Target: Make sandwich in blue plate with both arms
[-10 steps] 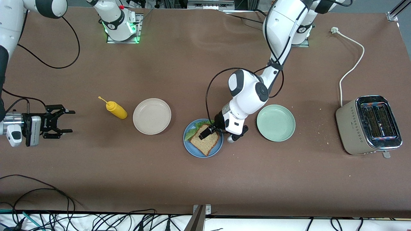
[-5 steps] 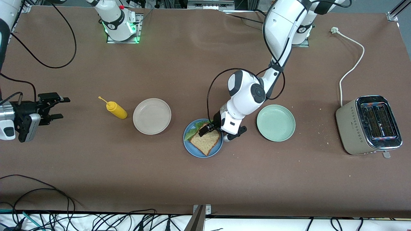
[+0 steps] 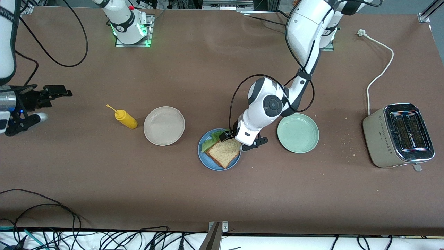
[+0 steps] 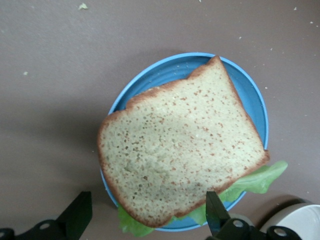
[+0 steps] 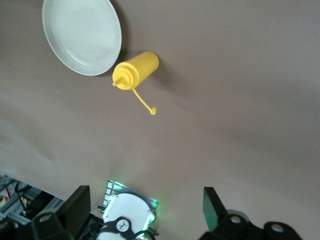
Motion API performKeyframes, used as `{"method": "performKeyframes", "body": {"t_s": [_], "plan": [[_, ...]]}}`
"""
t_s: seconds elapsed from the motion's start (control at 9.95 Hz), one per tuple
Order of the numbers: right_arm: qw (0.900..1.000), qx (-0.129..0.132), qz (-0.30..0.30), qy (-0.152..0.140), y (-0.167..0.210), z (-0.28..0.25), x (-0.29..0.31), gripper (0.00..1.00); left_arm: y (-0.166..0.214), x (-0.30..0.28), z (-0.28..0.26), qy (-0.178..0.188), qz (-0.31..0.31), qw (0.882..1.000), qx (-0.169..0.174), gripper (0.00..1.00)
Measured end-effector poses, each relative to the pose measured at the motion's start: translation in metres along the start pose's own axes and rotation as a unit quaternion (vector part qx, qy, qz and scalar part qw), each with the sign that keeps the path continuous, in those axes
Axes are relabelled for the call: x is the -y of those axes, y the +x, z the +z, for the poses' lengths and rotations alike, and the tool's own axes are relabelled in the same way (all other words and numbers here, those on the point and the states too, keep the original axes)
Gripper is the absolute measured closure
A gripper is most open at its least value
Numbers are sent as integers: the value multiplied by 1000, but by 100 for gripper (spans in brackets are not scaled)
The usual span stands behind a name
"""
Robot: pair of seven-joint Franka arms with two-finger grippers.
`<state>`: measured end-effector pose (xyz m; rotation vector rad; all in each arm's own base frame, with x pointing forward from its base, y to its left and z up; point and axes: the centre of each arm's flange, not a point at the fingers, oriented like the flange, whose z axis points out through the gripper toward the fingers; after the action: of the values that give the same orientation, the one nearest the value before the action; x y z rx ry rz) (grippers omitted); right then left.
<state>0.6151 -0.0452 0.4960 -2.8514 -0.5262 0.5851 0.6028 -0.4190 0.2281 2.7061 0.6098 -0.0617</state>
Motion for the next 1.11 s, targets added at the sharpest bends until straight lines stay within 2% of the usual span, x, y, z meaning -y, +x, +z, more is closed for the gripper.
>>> {"method": "performKeyframes", "body": {"t_s": [0.1,0.2,0.3,0.5,0.6,0.7,0.9,1.0,1.11], "plan": [[999,2,40,-10,-13,-5,17,0,-1,-1,0,5,1,1000,-2,0],[997,-11,79,-20,-25,-10,36,0,-2,0,0,9,1,1000,0,0],[993,-33,105,-40,-38,-15,54,0,-3,0,0,16,2,1000,6,0],[984,-97,130,-67,-72,-31,87,0,-1,-5,-22,20,5,1000,11,0],[980,-130,132,-76,-94,-50,97,0,2,-7,-45,31,7,999,17,0],[975,-156,133,-81,-114,-73,105,0,5,-6,-75,58,16,998,24,0],[971,-177,139,-84,-135,-102,108,0,14,7,-141,126,39,991,19,0],[969,-183,146,-83,-134,-107,101,0,19,15,-177,141,36,989,19,0],[964,-201,148,-88,-123,-110,93,0,25,23,-212,143,32,989,21,0]]}}
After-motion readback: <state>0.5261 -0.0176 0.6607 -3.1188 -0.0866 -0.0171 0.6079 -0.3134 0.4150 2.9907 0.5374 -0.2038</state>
